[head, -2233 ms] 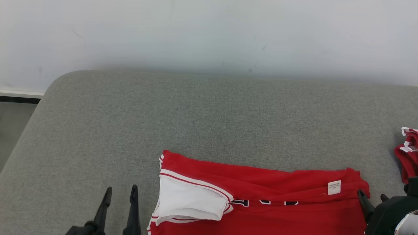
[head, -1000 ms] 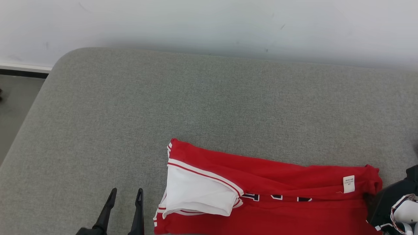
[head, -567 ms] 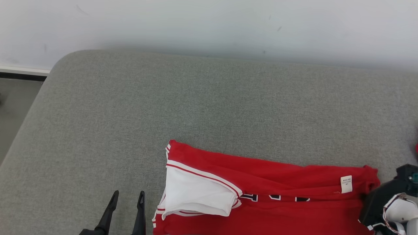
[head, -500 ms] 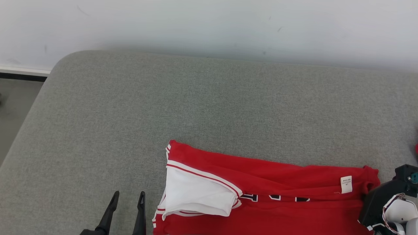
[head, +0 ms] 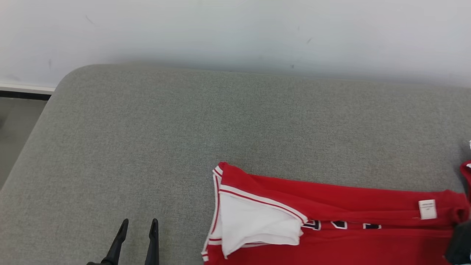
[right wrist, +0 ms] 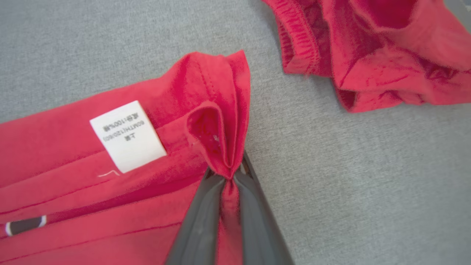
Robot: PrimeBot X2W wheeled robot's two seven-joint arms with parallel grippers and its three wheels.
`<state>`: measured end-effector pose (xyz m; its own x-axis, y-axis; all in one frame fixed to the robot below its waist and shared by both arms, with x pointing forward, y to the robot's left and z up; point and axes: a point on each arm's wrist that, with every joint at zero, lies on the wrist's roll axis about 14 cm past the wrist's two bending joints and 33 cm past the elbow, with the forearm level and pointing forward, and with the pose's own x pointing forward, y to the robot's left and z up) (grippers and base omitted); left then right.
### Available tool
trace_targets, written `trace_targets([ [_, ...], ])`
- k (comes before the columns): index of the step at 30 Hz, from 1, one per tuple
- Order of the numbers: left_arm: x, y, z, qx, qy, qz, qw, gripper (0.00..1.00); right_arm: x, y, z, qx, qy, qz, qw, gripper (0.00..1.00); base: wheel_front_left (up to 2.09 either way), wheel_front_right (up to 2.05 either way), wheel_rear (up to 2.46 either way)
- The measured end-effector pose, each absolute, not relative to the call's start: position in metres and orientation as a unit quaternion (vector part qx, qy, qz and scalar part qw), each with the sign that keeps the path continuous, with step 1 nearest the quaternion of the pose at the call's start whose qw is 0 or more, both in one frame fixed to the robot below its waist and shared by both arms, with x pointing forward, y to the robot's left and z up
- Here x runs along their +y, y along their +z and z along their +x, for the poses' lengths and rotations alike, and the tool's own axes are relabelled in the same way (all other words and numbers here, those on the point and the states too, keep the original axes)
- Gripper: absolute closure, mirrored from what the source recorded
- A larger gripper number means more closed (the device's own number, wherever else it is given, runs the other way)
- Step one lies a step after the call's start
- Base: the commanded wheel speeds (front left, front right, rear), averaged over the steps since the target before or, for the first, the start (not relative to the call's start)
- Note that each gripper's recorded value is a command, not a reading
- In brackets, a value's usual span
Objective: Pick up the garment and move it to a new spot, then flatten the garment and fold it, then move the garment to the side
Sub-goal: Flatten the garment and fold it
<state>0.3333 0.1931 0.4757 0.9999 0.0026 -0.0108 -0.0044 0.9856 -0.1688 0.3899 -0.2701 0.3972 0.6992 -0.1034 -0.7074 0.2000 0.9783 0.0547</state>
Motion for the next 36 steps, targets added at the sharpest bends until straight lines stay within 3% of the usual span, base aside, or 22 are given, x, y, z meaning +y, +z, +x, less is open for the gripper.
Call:
trace_targets([
  [9,0.189,0.482,0.332,-0.006,-0.003,-0.092,0.996,0.0,-0.329,0.46,0.373,0.308,-0.15,0.021,0.939,1.0,0.0,0.0,0.0],
  [13,0.187,0.485,0.331,-0.011,-0.005,-0.094,0.995,0.0,-0.324,0.488,0.373,0.281,-0.142,0.002,0.949,1.0,0.0,0.0,0.0],
  [23,0.184,0.483,0.326,-0.009,-0.007,-0.102,0.995,0.0,-0.211,0.496,0.386,0.277,0.022,-0.029,0.96,1.0,0.0,0.0,0.0],
  [36,0.183,0.478,0.322,0.0,-0.003,-0.112,0.994,0.0,-0.049,0.459,0.381,0.328,0.244,-0.047,0.911,1.0,0.0,0.0,0.0],
])
